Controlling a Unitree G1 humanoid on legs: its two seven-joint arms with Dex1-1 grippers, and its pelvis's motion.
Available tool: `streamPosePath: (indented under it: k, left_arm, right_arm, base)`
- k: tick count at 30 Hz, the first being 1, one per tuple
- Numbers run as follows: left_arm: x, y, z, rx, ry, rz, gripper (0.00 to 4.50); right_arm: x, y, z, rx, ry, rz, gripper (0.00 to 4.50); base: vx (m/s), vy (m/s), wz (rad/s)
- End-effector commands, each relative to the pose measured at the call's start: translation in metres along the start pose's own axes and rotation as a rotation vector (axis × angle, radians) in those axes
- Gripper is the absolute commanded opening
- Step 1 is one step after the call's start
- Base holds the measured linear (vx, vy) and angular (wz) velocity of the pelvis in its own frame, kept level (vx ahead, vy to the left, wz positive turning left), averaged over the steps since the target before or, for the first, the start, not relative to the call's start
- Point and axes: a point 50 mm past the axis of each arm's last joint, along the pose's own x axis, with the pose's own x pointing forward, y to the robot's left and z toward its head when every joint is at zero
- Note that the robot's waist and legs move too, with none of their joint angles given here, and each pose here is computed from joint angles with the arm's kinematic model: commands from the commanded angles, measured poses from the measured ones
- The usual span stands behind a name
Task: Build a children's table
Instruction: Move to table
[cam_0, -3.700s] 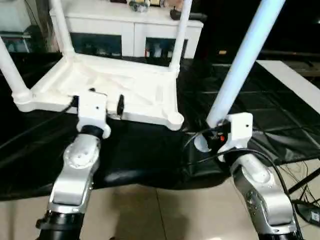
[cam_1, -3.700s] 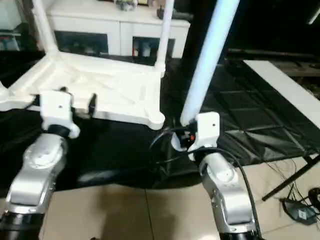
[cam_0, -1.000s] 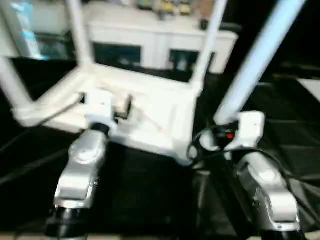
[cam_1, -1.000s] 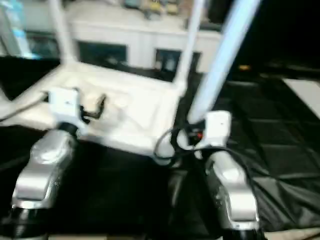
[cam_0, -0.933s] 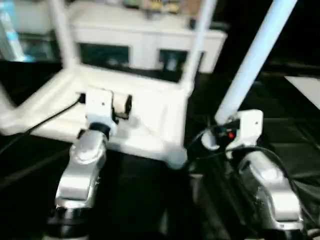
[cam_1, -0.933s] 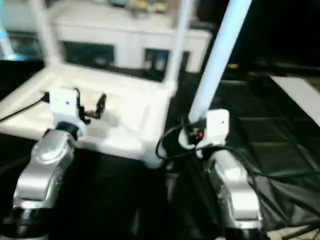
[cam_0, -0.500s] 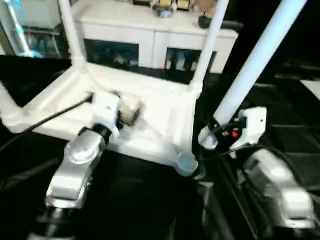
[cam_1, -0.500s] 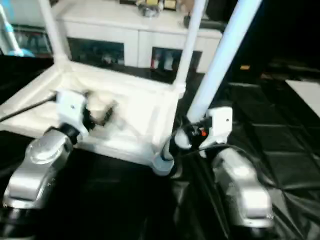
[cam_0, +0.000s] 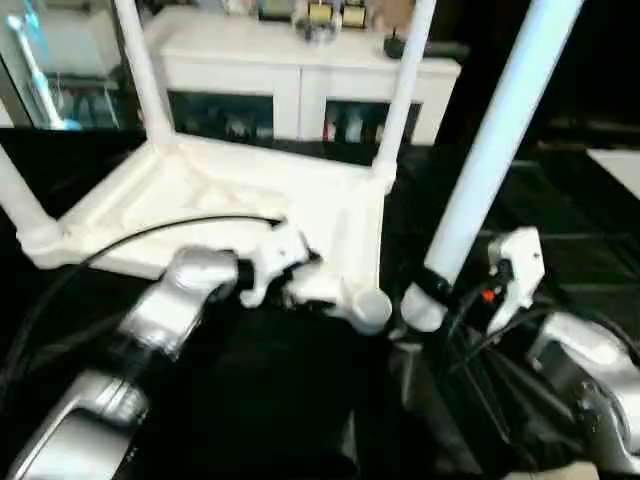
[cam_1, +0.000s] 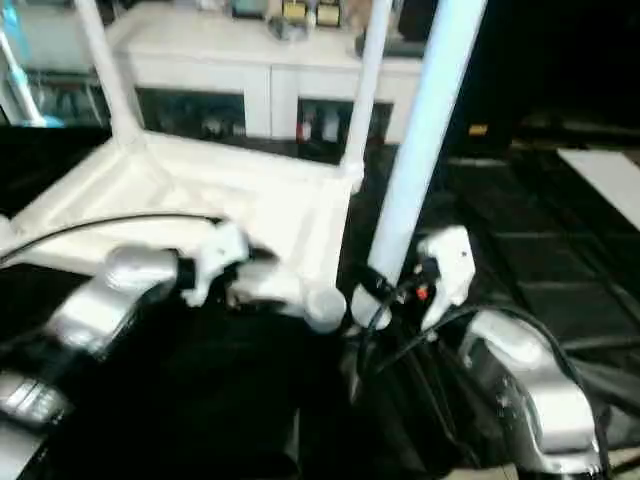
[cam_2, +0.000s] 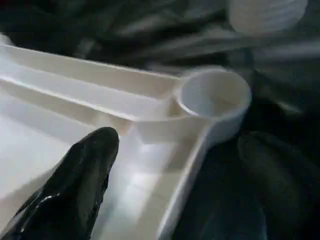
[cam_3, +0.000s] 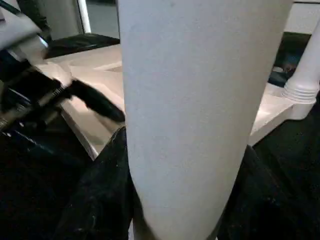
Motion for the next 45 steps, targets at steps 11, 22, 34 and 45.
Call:
streamPosePath:
  k: [11,22,34,45]
  left_arm:
    - [-0.001,0.019,-0.001,0.105,0.166,-0.138,3.52]
    - [-0.005,0.025,-0.001,0.146,0.202,-0.176,2.64]
    - [-0.001,0.023,-0.004,0.156,0.213,-0.219,1.63]
    - [-0.005,0.021,-0.013,0.076,0.260,-0.213,0.82]
  right_arm:
    - [-0.005,0.003,0.007,-0.019,-0.005,0.032,1.86]
    - [-0.005,0.005,0.004,-0.031,0.010,0.049,1.86]
    - [-0.004,0.005,0.004,-0.039,0.012,0.057,1.86]
    - [-0.001,0.007,0.002,-0.028,0.003,0.047,1.86]
  base:
    - [0.014,0.000,-0.01]
    - [0.000,0.000,0.00]
    - [0.000,0.000,0.00]
    - [0.000,0.000,0.00]
